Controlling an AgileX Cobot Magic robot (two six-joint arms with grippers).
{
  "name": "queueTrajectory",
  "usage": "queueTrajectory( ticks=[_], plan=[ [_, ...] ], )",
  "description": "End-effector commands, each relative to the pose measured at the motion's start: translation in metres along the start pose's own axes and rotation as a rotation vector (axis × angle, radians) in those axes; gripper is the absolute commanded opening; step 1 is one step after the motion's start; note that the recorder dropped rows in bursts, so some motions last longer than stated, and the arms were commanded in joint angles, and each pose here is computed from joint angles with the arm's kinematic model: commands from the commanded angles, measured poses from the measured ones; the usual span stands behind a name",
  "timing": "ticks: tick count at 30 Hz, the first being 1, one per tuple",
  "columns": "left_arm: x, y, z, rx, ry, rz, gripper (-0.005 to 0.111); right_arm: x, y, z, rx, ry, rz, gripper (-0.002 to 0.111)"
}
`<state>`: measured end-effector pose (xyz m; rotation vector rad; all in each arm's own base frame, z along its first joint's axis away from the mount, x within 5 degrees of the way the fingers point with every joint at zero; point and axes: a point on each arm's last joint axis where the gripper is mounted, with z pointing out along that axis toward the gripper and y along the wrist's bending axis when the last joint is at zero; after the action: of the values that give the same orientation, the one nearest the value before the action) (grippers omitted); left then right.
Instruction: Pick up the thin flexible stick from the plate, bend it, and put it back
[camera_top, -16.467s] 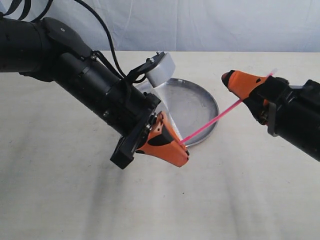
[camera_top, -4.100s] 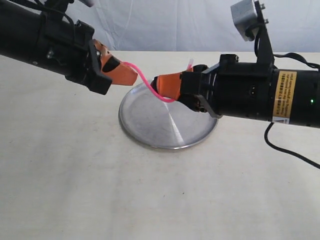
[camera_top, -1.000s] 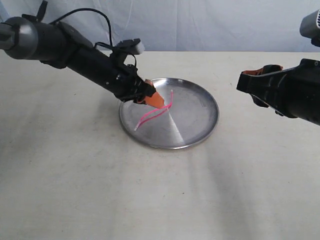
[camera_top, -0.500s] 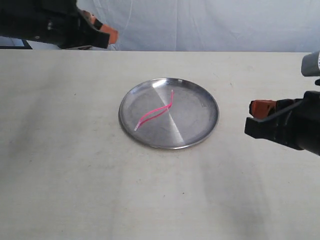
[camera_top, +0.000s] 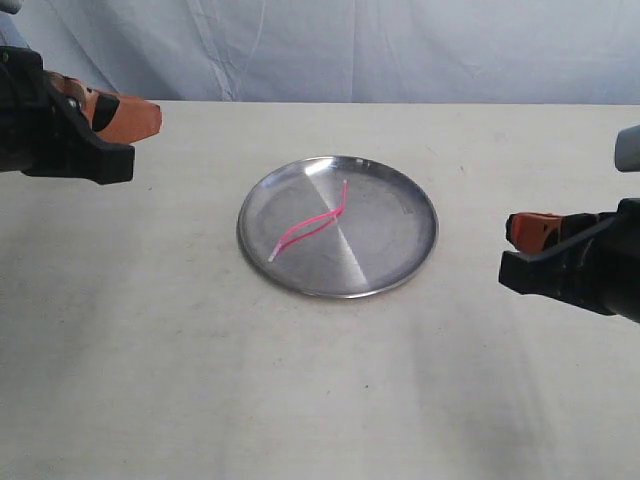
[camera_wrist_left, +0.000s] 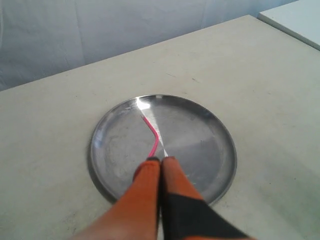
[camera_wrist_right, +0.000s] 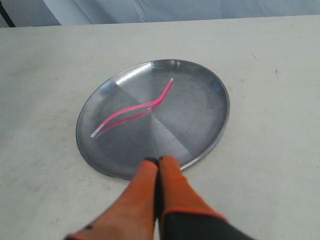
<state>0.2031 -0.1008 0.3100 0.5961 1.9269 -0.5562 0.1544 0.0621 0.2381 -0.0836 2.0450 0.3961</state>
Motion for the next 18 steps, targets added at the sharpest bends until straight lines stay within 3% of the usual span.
queueTrajectory(
  ticks=[1,6,11,18],
  plan=[
    [0.000,-0.001,-0.002,0.000,-0.005,-0.005,0.000,0.001,0.000,-0.001,-0.004,-0.003,0.000,0.000],
    [0.001,-0.001,-0.002,-0.002,-0.005,-0.003,0.000,-0.006,0.001,-0.014,-0.024,-0.075,0.005,0.000],
    [0.000,-0.001,-0.002,-0.002,-0.007,-0.002,0.000,-0.021,-0.004,-0.050,-0.040,-0.274,0.034,0.000],
    [0.000,-0.001,-0.002,-0.002,-0.007,-0.002,0.000,-0.022,-0.024,-0.115,0.143,-0.668,0.139,0.000]
  ],
)
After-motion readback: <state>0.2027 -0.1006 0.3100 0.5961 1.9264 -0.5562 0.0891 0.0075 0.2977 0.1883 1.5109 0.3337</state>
